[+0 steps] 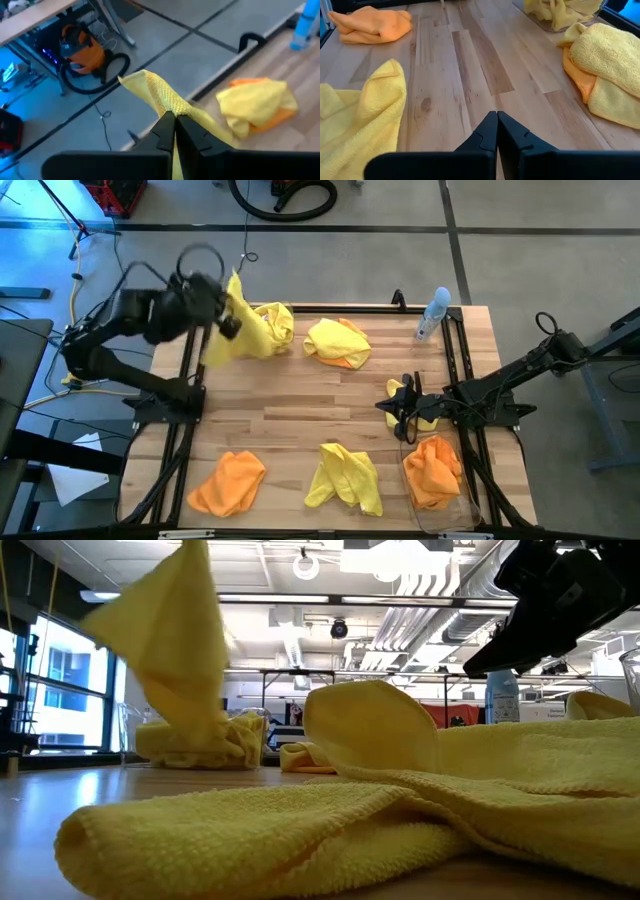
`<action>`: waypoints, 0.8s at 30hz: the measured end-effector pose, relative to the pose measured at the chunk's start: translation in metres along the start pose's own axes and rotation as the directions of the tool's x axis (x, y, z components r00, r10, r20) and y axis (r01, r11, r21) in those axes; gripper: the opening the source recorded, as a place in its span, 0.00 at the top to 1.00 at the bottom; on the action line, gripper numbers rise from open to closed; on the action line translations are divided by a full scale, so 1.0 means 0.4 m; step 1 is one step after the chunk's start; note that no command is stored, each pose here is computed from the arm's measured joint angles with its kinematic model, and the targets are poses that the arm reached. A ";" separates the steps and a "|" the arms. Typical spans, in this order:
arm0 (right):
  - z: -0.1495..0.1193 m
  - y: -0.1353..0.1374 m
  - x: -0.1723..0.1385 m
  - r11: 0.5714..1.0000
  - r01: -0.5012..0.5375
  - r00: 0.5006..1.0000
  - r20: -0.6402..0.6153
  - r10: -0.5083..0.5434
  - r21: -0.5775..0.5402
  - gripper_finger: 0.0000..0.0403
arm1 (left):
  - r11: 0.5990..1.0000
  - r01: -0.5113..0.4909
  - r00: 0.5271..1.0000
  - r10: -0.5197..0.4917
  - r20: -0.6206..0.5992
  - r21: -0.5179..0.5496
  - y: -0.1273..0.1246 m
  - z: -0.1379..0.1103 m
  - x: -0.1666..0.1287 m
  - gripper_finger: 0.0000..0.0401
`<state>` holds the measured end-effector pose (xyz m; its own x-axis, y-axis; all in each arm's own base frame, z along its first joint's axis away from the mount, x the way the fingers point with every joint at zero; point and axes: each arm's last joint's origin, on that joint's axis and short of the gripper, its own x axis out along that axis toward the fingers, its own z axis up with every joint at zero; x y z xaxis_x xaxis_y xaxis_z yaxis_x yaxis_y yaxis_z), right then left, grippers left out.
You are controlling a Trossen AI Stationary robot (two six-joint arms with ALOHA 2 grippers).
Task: Sort microfiber towel by color & place in baskets
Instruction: Put the yellow towel into the top transparent bin
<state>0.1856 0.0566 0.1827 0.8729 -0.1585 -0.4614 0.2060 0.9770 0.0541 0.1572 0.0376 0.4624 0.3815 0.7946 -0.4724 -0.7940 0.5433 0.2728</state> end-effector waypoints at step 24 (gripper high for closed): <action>0.006 -0.022 0.010 0.999 0.044 0.999 0.001 -0.044 0.023 1.00 | 0.991 -0.122 0.992 0.122 -0.006 -0.047 0.129 0.073 0.152 1.00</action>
<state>0.1883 0.0468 0.1826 0.8635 -0.2019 -0.4622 0.2544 0.9656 0.0535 0.1533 0.1219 0.4724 0.2788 0.8535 -0.4402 -0.8562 0.4285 0.2886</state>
